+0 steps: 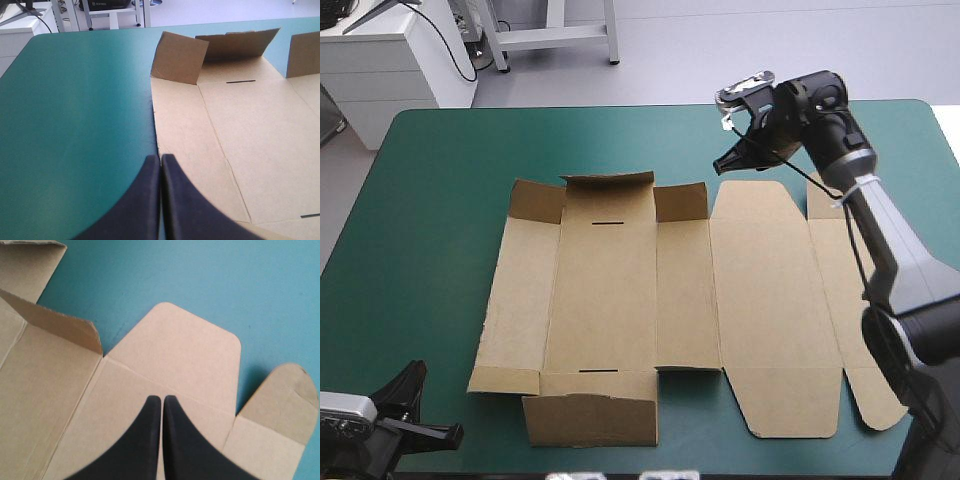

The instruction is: Fold the box

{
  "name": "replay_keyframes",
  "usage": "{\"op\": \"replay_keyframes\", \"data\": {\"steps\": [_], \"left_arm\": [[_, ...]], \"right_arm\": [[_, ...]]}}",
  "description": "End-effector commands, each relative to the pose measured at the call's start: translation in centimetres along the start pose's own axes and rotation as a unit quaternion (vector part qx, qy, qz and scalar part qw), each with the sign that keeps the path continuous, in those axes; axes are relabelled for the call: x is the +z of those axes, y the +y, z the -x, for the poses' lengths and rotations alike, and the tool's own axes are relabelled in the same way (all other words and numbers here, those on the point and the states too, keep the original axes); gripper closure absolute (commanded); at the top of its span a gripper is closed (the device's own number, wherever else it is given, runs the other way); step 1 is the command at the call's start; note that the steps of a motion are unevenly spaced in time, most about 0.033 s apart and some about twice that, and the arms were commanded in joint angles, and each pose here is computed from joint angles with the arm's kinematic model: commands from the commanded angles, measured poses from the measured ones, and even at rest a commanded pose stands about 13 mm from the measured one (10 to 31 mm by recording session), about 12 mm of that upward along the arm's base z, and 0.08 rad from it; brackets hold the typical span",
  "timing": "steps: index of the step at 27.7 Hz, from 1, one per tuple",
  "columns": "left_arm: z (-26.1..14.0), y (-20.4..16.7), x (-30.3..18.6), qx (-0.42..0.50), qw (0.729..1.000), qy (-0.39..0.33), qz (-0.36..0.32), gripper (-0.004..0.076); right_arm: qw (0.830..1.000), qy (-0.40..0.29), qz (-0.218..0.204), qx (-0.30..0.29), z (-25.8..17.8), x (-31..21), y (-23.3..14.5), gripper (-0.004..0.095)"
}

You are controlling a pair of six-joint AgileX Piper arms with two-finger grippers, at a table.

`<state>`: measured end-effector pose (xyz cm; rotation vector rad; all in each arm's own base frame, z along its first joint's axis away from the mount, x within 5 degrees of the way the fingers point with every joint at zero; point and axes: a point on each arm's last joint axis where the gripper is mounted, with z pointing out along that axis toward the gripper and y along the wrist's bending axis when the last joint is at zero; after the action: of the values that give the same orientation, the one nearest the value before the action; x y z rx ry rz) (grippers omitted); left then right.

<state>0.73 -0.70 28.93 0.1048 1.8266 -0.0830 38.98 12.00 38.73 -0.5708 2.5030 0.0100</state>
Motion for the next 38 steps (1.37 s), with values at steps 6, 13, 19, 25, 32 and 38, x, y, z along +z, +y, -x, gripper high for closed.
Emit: {"op": "replay_keyframes", "data": {"steps": [6,13,19,25,32,38], "left_arm": [[5.3,0.3,2.3,-0.011,1.0,-0.005,0.002,0.0731],[9.3,0.8,6.8,-0.01,0.998,0.059,0.005,0.0731],[11.5,1.5,11.8,0.018,0.987,0.16,0.02,0.0731],[11.0,2.7,16.7,0.044,0.954,0.294,0.042,0.0727],[8.4,6.8,19.9,-0.078,0.914,0.397,0.03,0.0724],[4.1,8.9,23.2,-0.224,0.827,0.492,-0.152,0.0724]], "right_arm": [[0.997,-0.031,-0.032,0.06,-7.9,-8.5,-2.2,0.091],[0.993,-0.064,-0.045,0.086,-16.1,-11.7,-0.8,0.091],[0.987,-0.112,-0.049,0.108,-21.5,-13.7,0.8,0.091],[0.985,-0.12,-0.027,0.119,-24.5,-14.4,2.0,0.091],[0.985,-0.11,-0.01,0.13,-27.1,-14.6,3.0,0.091],[0.977,-0.135,0.03,0.16,-29.8,-15.4,4.5,0.091]]}}
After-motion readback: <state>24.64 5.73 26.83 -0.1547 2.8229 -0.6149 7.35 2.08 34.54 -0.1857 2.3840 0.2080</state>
